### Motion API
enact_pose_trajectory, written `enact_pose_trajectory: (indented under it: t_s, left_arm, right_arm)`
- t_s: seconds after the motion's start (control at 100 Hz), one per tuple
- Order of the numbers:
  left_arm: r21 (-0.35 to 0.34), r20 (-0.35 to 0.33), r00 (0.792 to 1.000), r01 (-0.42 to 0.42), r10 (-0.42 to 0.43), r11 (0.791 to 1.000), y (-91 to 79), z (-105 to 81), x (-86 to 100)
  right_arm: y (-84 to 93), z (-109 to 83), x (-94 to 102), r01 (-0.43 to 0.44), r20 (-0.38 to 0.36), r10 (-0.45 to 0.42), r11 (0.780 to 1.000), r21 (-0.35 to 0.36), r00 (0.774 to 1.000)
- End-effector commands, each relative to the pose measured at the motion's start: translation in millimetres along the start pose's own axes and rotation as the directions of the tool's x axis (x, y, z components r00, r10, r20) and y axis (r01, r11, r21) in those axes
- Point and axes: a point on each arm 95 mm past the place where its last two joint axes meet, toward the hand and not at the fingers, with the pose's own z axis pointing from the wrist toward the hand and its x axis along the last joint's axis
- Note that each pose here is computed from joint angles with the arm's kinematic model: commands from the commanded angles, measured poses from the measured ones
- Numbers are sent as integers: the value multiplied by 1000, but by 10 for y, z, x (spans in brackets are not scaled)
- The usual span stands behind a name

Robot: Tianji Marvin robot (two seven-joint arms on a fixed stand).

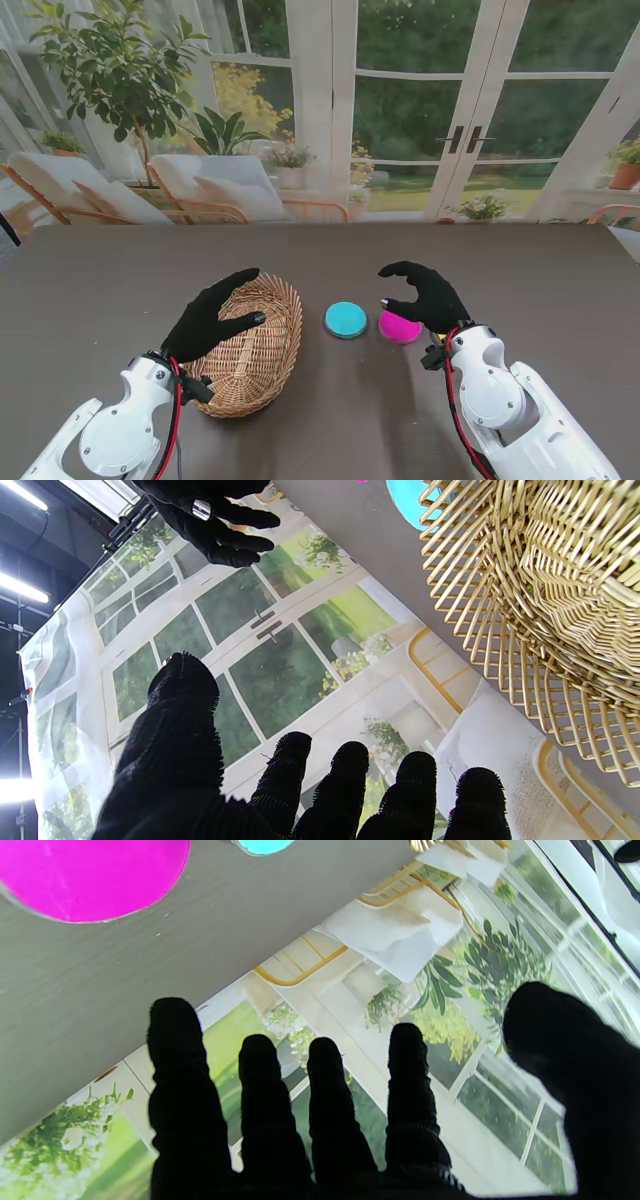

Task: Stack culture dishes into a storage basket

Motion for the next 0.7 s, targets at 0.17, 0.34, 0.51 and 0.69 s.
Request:
enact_pose_trajectory:
  t_s: [0.17, 0.34, 0.51, 0.69]
  left_arm:
    - [-15, 12, 1000, -9, 9, 1000, 5, -18, 32]
    - [-19, 13, 1000, -9, 10, 1000, 6, -21, 32]
    - [-23, 14, 1000, -4, 4, 1000, 9, -25, 36]
    - [-29, 15, 1000, 0, 1, 1000, 9, -27, 39]
  right_arm:
    - [-138, 145, 281, 110, -43, -107, 990, 89, 993]
    - [-319, 236, 422, 202, -59, -196, 968, 150, 979]
    - [-488, 329, 527, 305, -85, -293, 928, 216, 952]
    - [-663, 441, 575, 395, -111, -379, 880, 264, 919]
